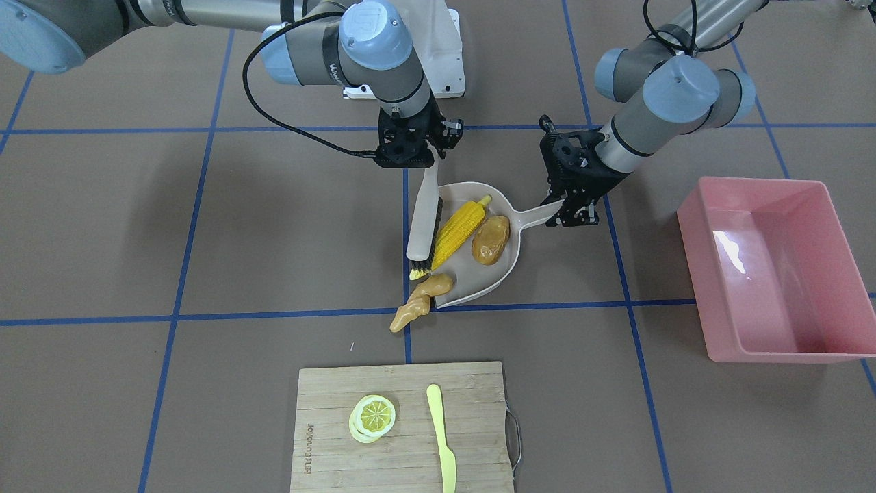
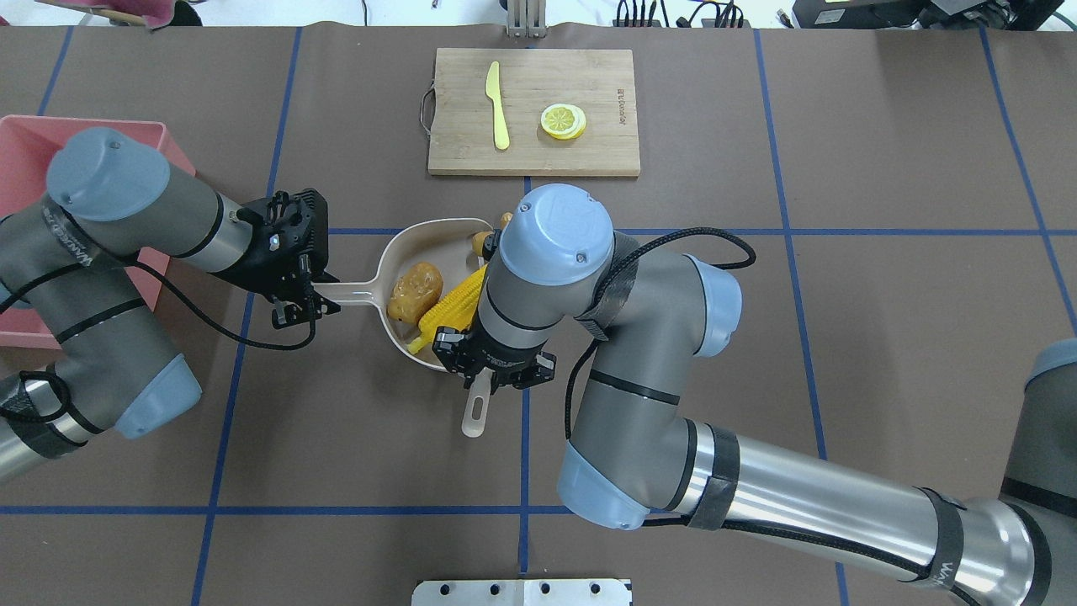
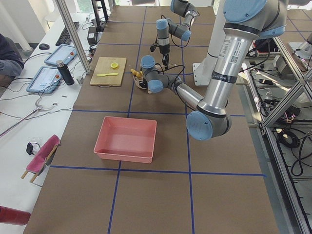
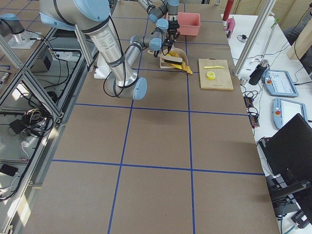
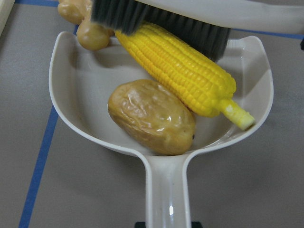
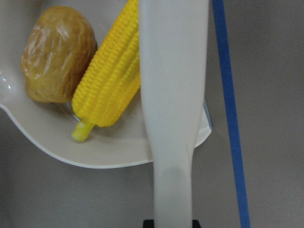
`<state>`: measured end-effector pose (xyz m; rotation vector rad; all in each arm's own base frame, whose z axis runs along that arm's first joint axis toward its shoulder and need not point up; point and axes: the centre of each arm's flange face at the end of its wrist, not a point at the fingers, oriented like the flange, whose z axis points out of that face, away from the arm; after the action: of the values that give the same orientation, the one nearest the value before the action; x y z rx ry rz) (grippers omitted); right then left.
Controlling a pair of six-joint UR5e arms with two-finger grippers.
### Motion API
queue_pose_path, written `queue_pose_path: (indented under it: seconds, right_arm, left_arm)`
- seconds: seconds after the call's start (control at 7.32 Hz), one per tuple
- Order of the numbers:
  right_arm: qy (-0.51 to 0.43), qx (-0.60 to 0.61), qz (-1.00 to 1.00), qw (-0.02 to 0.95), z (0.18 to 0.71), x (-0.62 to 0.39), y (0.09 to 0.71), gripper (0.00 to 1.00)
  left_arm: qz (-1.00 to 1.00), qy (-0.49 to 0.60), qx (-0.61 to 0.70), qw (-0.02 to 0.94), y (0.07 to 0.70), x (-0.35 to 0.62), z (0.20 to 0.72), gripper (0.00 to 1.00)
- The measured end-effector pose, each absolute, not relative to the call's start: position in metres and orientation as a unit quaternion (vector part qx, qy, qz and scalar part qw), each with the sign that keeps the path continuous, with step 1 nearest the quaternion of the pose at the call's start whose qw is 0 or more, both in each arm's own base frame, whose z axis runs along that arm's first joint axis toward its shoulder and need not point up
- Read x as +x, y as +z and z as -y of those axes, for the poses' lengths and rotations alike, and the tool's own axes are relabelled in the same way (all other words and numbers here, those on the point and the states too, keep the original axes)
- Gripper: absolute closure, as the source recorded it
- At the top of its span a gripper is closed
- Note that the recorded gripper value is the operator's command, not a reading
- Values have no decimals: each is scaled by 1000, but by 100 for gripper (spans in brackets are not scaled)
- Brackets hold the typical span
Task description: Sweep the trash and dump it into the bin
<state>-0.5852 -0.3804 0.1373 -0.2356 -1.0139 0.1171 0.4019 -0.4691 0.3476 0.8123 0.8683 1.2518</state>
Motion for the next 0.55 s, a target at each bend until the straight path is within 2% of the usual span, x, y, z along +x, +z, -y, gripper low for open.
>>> queue_pose_path:
  seconds: [0.55]
  right_arm:
    - [4, -95, 411, 907, 402, -555, 166, 100]
  left_arm:
    - [-384, 546, 352, 655, 350, 403, 470, 100]
